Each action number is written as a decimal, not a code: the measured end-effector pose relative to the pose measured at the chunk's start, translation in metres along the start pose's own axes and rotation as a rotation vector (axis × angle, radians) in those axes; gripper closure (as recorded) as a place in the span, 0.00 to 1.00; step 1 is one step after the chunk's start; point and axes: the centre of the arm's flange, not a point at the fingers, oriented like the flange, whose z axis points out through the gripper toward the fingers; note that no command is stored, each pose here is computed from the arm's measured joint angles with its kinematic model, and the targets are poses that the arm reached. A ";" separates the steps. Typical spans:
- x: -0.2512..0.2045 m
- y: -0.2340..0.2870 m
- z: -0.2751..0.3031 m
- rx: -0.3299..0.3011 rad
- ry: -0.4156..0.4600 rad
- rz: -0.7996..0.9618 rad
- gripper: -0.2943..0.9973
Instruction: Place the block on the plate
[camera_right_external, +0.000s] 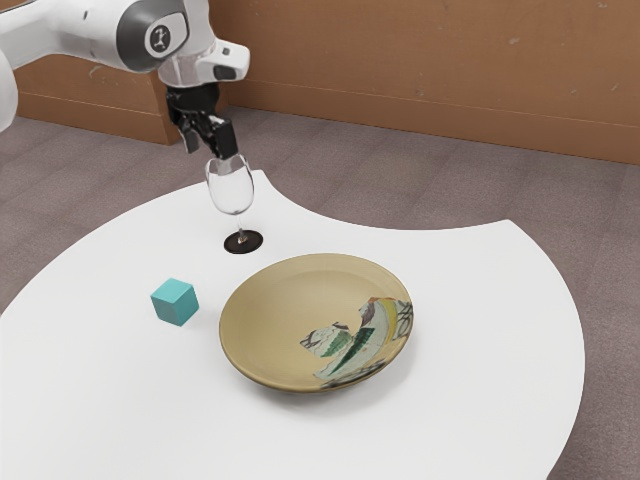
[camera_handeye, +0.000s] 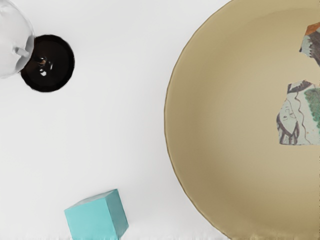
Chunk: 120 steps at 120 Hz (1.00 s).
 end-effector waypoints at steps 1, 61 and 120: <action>0.000 0.000 0.000 -0.001 -0.002 0.001 0.23; -0.040 -0.025 0.170 -0.131 -0.284 -0.046 0.23; -0.096 -0.090 0.296 -0.167 -0.257 -0.314 0.23</action>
